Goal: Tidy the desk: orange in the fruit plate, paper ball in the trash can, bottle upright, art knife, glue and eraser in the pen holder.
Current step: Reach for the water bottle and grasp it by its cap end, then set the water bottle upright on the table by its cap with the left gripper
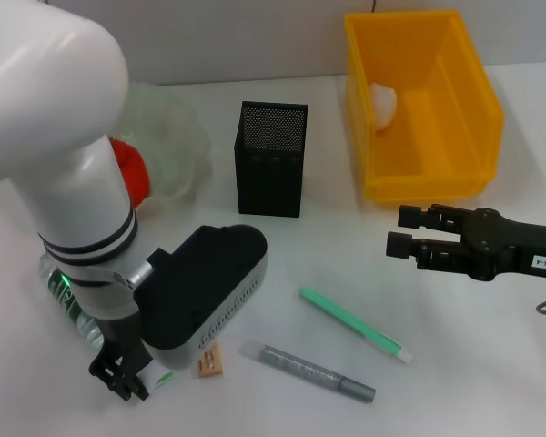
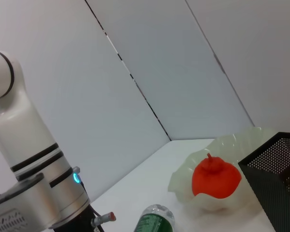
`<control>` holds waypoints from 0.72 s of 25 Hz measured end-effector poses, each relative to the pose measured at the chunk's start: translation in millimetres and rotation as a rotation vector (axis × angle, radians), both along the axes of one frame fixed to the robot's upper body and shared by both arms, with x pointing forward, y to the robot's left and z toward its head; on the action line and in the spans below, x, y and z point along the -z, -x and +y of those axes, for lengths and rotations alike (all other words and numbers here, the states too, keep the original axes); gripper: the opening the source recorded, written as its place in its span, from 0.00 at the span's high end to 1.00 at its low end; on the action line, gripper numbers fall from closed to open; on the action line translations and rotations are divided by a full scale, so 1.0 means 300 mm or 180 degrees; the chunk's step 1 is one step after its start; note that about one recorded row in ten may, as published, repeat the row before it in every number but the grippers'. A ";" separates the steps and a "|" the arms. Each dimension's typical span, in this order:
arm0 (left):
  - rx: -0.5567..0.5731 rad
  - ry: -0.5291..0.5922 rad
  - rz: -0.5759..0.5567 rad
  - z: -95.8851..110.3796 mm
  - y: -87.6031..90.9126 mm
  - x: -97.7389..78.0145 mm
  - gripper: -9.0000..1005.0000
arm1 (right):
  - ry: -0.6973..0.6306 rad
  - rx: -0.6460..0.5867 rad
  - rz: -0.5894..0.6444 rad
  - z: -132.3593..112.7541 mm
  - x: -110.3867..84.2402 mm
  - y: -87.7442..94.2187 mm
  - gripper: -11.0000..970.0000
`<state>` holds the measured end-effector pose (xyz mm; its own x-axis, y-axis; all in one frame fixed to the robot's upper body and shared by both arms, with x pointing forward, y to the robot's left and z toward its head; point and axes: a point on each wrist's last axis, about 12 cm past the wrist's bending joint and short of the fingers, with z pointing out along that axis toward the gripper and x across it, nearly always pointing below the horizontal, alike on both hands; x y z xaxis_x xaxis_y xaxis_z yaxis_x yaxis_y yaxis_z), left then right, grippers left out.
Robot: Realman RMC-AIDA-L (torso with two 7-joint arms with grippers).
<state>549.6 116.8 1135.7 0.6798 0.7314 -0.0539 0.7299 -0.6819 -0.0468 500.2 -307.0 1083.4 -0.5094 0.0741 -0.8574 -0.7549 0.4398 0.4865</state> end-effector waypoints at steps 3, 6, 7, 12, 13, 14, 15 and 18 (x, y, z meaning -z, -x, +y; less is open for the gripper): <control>0.0034 -0.0004 -0.0031 -0.004 0.000 0.006 0.54 | 0.0002 0.0004 0.0000 0.000 0.000 -0.001 0.19; 0.0040 0.0004 -0.0060 -0.006 0.001 0.013 0.54 | 0.0001 -0.0001 -0.0004 0.001 -0.001 -0.002 0.19; 0.0033 0.0007 -0.0064 -0.006 0.000 0.013 0.54 | -0.0001 -0.0002 -0.0006 0.001 -0.002 -0.002 0.19; -0.0030 0.0122 -0.0091 -0.010 -0.002 -0.014 0.55 | -0.0018 0.0019 -0.0025 -0.002 -0.006 -0.006 0.19; -0.0030 0.0122 -0.0091 -0.010 -0.002 -0.014 0.55 | -0.0019 0.0018 -0.0027 -0.002 -0.007 -0.006 0.19; -0.0080 0.0179 -0.0103 -0.009 -0.002 -0.028 0.55 | -0.0020 0.0017 -0.0028 -0.002 -0.007 -0.007 0.19; -0.0095 0.0196 -0.0111 -0.010 -0.002 -0.032 0.55 | -0.0019 0.0015 -0.0031 -0.002 -0.008 -0.008 0.19; -0.0142 0.0239 -0.0125 -0.008 -0.002 -0.044 0.55 | -0.0017 0.0013 -0.0034 -0.004 -0.010 -0.009 0.19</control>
